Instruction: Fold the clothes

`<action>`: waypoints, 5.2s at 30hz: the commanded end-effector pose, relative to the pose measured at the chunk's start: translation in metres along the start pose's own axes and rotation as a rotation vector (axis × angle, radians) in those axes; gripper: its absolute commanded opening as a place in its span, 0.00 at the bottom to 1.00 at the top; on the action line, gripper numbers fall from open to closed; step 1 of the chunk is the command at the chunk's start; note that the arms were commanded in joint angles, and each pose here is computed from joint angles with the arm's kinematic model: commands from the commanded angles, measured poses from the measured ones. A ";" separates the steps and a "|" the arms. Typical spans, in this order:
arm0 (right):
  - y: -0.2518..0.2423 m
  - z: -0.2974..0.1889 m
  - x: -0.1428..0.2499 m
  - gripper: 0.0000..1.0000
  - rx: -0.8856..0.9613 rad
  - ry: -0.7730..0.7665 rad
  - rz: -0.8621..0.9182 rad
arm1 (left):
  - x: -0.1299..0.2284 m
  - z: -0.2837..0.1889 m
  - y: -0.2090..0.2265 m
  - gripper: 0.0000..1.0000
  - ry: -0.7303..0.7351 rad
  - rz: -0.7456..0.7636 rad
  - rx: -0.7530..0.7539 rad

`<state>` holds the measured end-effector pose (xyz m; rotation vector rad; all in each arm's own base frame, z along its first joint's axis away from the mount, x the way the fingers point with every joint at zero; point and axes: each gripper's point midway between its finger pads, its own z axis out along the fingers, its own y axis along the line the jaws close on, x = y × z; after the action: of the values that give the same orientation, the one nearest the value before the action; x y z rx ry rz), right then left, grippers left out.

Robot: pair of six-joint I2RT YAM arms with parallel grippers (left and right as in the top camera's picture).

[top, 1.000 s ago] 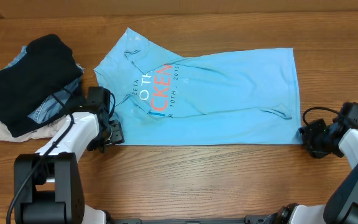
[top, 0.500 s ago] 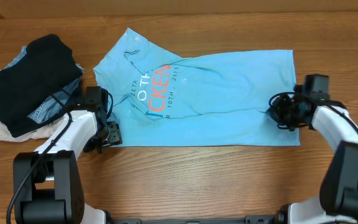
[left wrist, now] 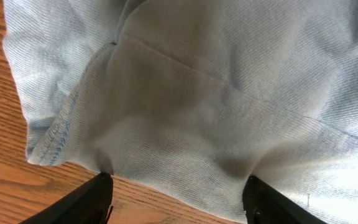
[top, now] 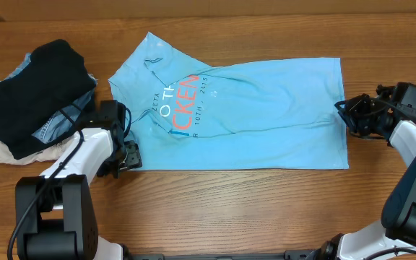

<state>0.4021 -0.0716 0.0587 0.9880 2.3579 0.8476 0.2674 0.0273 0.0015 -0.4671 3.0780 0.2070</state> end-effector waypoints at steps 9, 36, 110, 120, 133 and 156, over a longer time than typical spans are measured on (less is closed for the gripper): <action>0.115 -0.046 -0.037 0.65 -0.139 -0.024 -0.293 | -0.061 -0.189 -0.112 1.00 -0.130 0.308 0.662; 0.081 -0.012 -0.093 0.73 0.008 -0.206 -0.136 | -0.203 -0.034 -0.214 0.80 -0.202 -0.180 0.703; 0.082 0.048 -0.106 0.32 -0.352 -0.058 -0.269 | -0.180 -0.110 -0.187 0.04 -0.117 0.038 0.638; 0.052 0.075 -0.141 0.68 -0.005 -0.305 -0.315 | -0.181 -0.110 -0.188 0.04 -0.119 0.042 0.640; 0.033 0.111 -0.130 0.57 0.098 -0.311 -0.312 | -0.180 -0.110 -0.188 0.04 -0.118 0.042 0.640; 0.019 0.121 -0.116 0.28 0.171 -0.270 -0.294 | -0.180 -0.110 -0.188 0.04 -0.117 0.043 0.641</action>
<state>0.5576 -0.1026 0.0103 0.7267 2.2729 0.4087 0.4888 -0.1116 0.0640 -0.3877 2.8756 -0.6718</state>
